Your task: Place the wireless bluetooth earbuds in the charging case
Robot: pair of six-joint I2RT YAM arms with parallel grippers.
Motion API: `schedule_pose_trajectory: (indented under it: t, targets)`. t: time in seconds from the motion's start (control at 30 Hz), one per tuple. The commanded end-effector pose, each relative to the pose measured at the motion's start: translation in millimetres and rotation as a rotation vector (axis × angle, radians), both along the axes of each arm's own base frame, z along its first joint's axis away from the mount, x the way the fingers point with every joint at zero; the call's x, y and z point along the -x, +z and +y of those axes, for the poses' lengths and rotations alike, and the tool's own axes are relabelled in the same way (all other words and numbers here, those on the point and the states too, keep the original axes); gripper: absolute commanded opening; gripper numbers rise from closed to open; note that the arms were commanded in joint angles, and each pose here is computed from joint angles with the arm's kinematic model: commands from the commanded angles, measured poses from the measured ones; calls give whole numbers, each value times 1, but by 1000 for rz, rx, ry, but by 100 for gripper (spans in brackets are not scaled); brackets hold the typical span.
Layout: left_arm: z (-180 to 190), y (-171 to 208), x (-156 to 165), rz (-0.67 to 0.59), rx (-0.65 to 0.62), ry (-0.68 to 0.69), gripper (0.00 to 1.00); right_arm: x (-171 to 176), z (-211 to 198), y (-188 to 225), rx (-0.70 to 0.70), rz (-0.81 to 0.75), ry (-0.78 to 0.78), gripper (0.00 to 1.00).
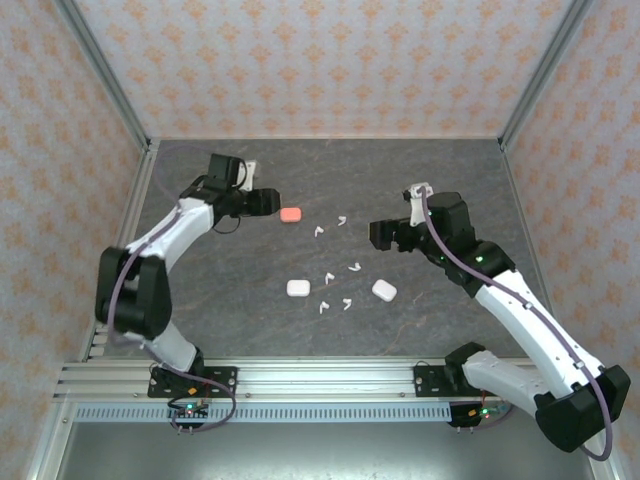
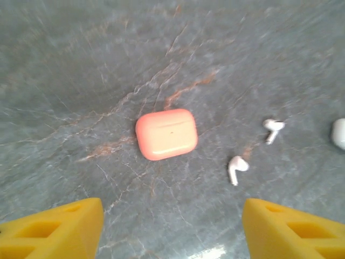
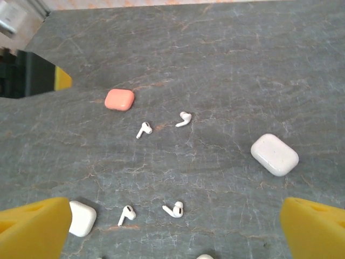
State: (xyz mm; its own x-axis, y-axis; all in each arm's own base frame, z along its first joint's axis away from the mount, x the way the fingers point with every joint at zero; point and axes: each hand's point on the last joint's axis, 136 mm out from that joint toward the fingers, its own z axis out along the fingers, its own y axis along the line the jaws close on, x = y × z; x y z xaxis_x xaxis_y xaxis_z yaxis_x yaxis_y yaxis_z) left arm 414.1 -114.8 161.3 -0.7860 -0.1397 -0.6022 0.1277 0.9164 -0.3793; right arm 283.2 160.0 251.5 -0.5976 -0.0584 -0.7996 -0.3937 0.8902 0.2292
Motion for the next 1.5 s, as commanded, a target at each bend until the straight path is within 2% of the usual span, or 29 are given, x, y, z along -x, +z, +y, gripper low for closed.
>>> schedule_pose_trajectory:
  t: [0.0, 0.17, 0.3, 0.5, 0.83, 1.23, 1.47]
  targets:
    - [26, 28, 15, -144, -57, 102, 69, 0, 10, 15, 20, -54, 97, 99]
    - [54, 77, 58, -374, -89, 222, 81, -4, 19, 27, 3, -139, 146, 99]
    - [68, 96, 86, -469, -121, 254, 92, 0, 33, 32, 14, -187, 267, 99]
    - [82, 103, 106, -502, -153, 303, 95, 8, 53, 30, 12, -168, 419, 99]
    - [84, 106, 111, -520, -152, 309, 96, 12, 91, 4, 12, -101, 580, 99]
    - [92, 107, 121, -517, -200, 324, 98, 44, 166, -79, 230, 61, 881, 99]
    - [96, 107, 123, -514, -215, 338, 98, 58, 188, -140, 537, 129, 1028, 99]
